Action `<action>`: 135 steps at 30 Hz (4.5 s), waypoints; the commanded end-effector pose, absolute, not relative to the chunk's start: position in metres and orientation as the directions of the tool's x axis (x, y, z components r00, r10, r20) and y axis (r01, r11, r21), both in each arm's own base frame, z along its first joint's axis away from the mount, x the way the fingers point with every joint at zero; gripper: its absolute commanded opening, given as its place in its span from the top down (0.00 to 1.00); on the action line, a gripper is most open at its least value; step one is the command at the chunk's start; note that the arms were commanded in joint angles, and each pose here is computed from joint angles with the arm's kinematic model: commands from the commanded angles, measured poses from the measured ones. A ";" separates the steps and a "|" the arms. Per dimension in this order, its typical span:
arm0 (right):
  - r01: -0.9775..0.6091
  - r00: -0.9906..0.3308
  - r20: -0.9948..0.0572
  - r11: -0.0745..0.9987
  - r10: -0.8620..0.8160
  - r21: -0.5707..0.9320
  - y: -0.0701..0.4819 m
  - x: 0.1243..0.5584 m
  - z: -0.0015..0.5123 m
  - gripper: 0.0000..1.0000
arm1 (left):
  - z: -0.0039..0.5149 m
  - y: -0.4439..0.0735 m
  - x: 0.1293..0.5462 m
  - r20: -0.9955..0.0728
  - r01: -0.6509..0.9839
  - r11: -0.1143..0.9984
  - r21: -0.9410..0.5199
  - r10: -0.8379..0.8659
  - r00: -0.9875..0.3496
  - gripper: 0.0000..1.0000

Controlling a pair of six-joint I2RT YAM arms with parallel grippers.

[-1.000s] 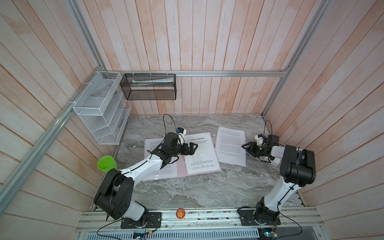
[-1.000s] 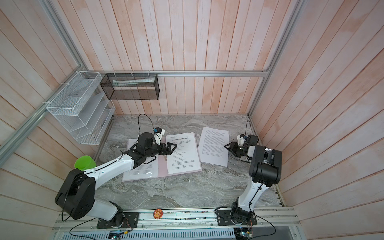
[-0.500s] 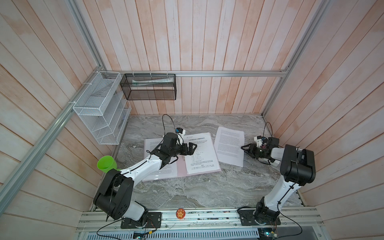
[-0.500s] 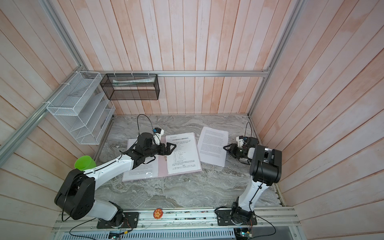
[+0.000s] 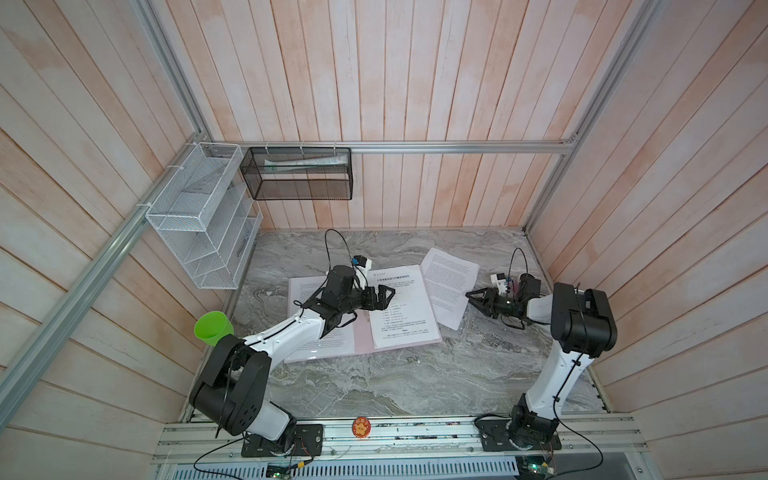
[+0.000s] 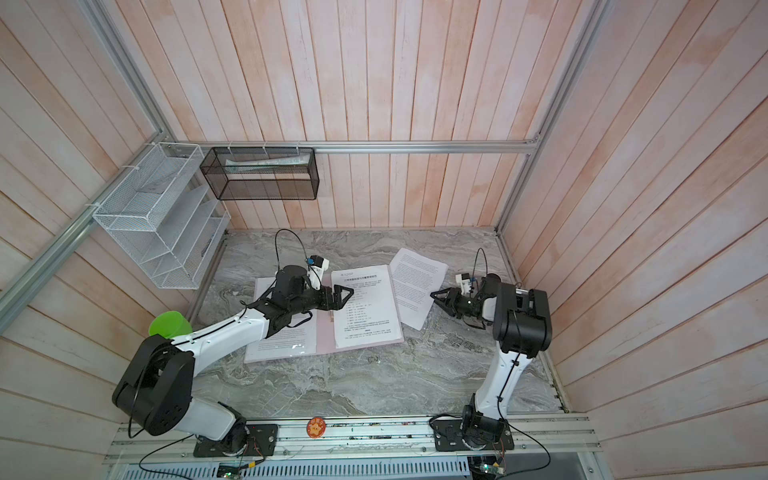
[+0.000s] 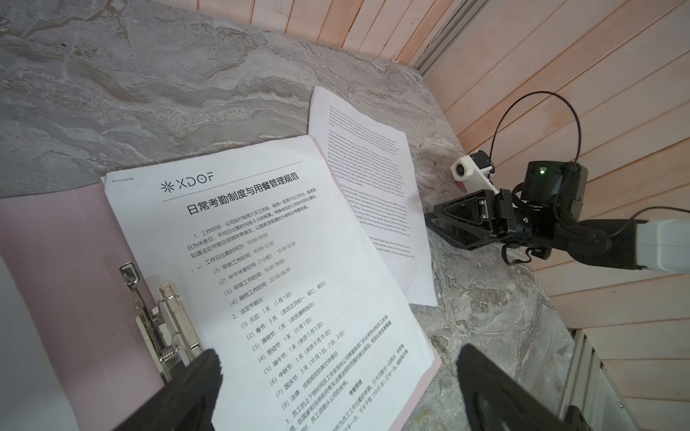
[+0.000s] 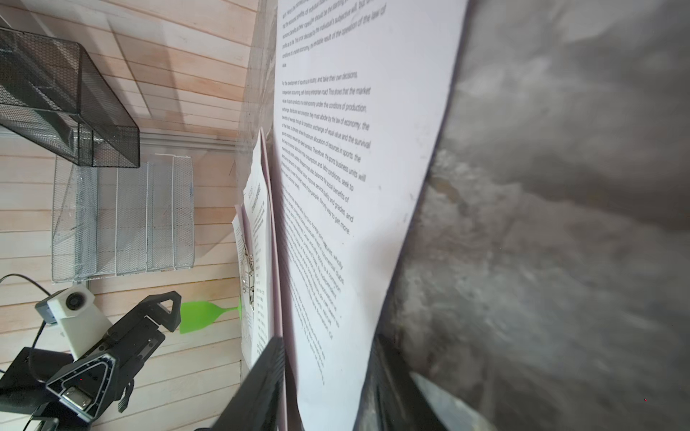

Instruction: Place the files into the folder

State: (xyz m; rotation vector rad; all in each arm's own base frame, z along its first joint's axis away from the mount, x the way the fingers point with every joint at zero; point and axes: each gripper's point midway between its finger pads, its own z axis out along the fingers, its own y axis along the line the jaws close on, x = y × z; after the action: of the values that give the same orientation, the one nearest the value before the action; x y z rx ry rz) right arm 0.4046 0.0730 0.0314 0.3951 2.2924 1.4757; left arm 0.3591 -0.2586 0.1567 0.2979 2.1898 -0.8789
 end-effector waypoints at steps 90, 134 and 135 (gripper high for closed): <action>0.068 -0.964 -0.094 0.574 0.248 0.816 0.230 0.588 -0.024 0.64 | 0.042 -0.210 0.588 -0.587 0.211 0.805 -0.554 -0.198 -0.785 0.01; -0.115 -0.959 -0.197 0.359 0.201 0.926 0.263 0.592 0.035 0.62 | 0.070 -0.239 0.597 -0.582 0.332 0.634 -0.698 -0.232 -0.779 0.37; -0.116 -0.959 -0.198 0.354 0.204 0.928 0.262 0.591 0.037 0.62 | 0.070 -0.240 0.598 -0.581 0.331 0.634 -0.699 -0.234 -0.780 0.39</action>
State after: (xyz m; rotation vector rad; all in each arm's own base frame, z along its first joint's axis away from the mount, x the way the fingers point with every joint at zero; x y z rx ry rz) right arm 0.5912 0.2724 0.0442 0.0518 2.3387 1.6647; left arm 0.5926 -0.2359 0.0698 0.0570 2.2099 -1.0914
